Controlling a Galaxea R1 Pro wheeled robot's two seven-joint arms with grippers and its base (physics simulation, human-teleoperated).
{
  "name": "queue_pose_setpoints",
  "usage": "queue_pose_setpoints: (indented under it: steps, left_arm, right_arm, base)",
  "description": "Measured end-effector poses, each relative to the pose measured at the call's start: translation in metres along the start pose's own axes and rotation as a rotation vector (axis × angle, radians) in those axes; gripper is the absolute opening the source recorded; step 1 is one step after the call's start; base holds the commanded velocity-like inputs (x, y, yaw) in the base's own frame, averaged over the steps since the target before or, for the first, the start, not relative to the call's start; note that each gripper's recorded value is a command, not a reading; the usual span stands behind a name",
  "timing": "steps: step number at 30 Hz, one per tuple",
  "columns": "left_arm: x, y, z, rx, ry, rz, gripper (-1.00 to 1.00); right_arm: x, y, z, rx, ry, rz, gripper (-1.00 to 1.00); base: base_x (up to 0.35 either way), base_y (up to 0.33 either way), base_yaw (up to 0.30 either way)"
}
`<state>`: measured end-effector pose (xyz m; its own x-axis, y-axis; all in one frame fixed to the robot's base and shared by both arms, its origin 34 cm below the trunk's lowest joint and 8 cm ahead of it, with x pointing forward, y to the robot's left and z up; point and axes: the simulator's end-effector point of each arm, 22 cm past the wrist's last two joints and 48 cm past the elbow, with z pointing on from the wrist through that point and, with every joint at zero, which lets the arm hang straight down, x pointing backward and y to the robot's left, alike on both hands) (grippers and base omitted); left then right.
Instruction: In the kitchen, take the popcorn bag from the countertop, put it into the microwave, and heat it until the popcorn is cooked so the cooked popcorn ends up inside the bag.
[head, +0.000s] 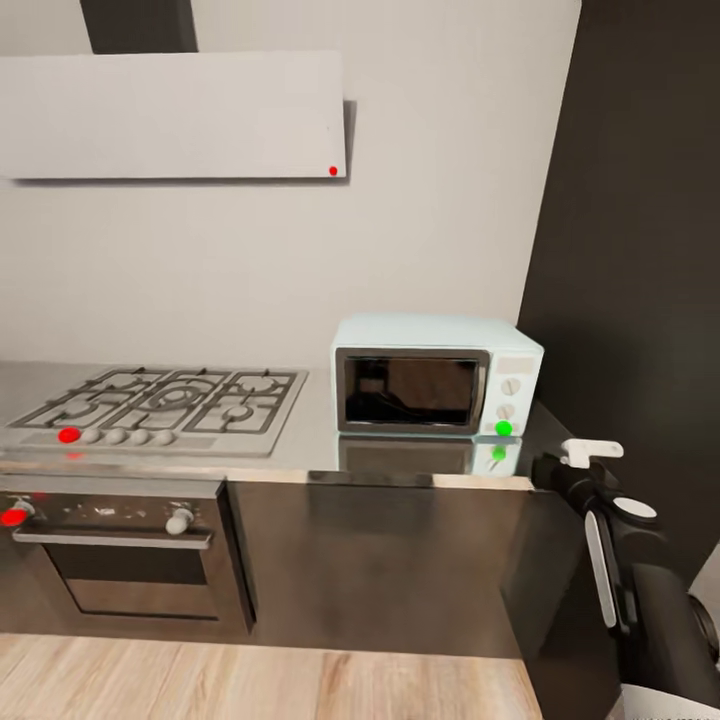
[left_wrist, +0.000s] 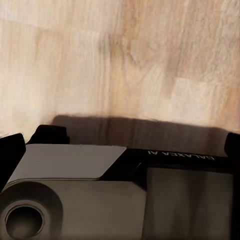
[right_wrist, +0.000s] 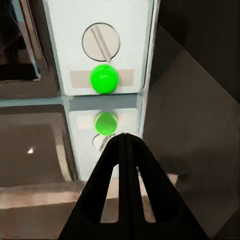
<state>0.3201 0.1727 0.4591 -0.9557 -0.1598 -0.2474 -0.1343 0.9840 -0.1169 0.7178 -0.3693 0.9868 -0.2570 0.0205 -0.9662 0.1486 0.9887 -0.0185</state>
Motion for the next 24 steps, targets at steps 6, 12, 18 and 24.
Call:
queue_pose_setpoints:
  steps: [6, 12, 18, 24]
  left_arm:
    - [0.0, 0.0, 0.0, 0.0, 0.0, 0.0, 1.0]
    - [0.0, 0.0, 0.0, -0.001, 0.0, -0.001, 1.0]
    - [0.0, 0.003, 0.0, -0.005, 0.0, -0.005, 1.0]
    - [0.0, 0.004, 0.0, -0.005, 0.0, -0.006, 1.0]
  right_arm:
    - [0.003, 0.004, 0.002, -0.014, 0.006, 0.008, -1.0]
    - [0.032, 0.008, 0.01, -0.024, 0.07, 0.014, -1.0]
    - [0.226, 0.024, 0.032, -0.061, 0.402, -0.039, -1.0]
    - [0.413, 0.047, -0.027, -0.166, 0.706, -0.174, -1.0]
  base:
    - [-0.334, 0.0, 0.0]
    - [-0.334, 0.0, 0.0]
    - [-0.08, 0.0, 0.0]
    - [-0.001, 0.0, 0.0]
